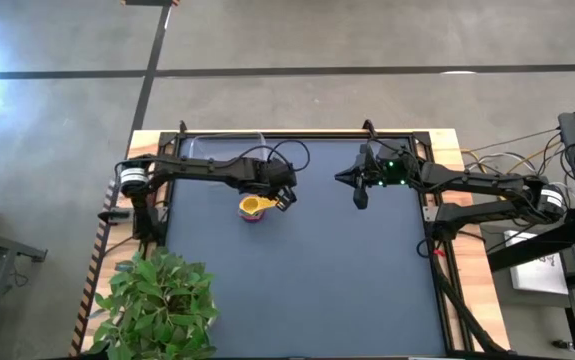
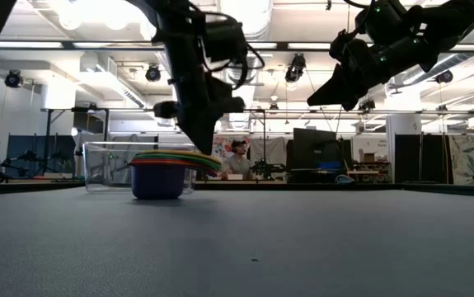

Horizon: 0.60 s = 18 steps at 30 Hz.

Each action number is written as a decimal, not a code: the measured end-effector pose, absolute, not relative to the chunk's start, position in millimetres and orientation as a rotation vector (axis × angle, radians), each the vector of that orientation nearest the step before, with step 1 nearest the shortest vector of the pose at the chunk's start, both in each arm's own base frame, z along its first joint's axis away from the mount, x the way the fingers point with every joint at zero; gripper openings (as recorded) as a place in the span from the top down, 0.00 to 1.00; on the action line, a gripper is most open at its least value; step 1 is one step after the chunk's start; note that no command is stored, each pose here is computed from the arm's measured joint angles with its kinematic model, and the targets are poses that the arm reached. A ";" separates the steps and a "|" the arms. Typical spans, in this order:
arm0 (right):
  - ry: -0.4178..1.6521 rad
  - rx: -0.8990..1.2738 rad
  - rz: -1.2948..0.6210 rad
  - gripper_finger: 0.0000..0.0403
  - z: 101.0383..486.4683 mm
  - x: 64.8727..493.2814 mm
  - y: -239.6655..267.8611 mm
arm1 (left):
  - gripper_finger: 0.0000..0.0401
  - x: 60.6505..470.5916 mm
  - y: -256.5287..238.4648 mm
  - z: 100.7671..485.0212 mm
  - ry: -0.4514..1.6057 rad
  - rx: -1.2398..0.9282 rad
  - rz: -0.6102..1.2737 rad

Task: Nest measuring cups in basket
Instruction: Adjust the nested measuring cups

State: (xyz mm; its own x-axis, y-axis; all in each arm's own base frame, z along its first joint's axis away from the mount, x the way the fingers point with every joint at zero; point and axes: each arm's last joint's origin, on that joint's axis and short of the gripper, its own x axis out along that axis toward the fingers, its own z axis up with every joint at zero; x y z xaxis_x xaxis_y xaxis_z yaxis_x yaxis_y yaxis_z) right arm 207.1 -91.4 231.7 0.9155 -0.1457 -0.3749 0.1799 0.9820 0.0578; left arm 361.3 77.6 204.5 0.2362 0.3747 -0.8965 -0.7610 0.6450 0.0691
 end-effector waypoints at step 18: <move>0.380 0.089 -0.167 0.94 231.7 207.1 -91.4 | 1.00 373.9 68.6 194.1 1.274 -0.466 0.524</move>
